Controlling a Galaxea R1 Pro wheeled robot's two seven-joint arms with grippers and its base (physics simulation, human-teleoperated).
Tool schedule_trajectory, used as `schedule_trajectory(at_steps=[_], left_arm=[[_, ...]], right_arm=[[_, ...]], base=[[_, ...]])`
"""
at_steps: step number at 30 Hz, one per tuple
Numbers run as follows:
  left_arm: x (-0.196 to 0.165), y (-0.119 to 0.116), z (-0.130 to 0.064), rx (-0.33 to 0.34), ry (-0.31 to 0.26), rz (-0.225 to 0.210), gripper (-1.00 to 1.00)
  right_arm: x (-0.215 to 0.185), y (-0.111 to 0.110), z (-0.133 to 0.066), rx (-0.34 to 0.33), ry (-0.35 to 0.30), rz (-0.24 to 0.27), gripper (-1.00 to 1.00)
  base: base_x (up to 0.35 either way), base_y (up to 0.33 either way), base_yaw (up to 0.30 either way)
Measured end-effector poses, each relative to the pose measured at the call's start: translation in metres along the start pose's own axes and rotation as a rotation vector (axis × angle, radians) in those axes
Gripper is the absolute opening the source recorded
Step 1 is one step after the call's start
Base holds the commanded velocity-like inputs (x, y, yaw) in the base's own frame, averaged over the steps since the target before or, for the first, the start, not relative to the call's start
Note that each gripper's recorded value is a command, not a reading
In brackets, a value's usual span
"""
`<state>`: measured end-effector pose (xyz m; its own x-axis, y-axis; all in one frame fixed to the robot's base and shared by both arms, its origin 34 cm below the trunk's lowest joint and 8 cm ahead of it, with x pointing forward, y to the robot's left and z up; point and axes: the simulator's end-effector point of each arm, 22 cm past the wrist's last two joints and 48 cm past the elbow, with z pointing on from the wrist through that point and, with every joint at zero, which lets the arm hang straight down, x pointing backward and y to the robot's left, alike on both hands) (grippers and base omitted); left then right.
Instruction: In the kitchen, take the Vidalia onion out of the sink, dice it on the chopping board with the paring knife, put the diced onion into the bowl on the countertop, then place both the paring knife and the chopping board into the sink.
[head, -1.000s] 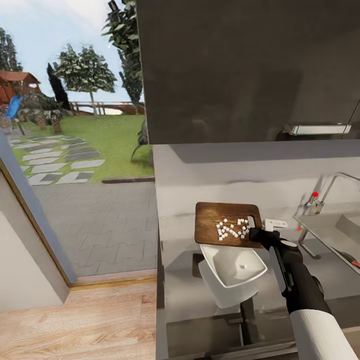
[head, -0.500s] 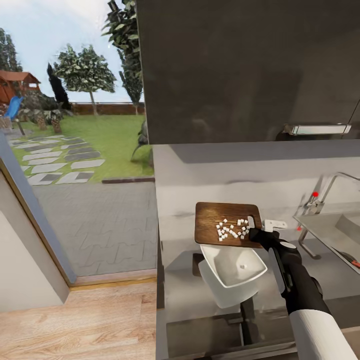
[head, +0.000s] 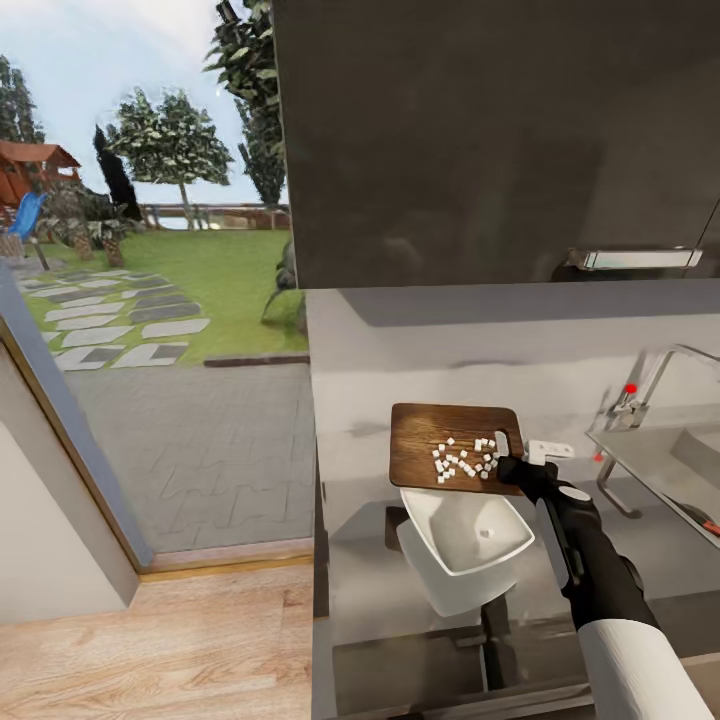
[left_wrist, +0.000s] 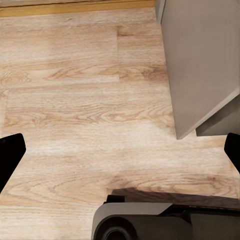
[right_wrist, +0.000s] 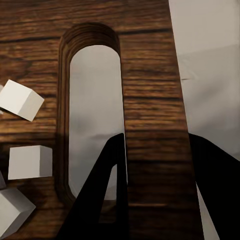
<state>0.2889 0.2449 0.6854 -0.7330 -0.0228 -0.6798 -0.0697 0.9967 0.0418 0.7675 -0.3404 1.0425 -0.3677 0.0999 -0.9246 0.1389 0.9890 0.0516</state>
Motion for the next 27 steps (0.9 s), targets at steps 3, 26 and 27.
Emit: schedule_trajectory(at_steps=[3,26,27], left_arm=[[-0.0001,-0.0001,0.0001,0.0,0.0,0.0,1.0],[0.0053,0.0009,-0.0013,-0.001,0.012,0.002,1.0],[0.0055,0.0009,-0.0014,-0.001,0.012,0.002,1.0]], right_arm=[[0.0001,-0.0002,0.0001,0.0,0.0,0.0,-1.0],[0.0003,-0.0016,0.0038,0.001,-0.039,-0.005,-1.0],[0.0003,-0.0016,0.0038,0.001,-0.039,-0.005,-1.0]], base=[[0.0,0.0,0.0],[0.0,0.0,0.0],[0.0,0.0,0.0]])
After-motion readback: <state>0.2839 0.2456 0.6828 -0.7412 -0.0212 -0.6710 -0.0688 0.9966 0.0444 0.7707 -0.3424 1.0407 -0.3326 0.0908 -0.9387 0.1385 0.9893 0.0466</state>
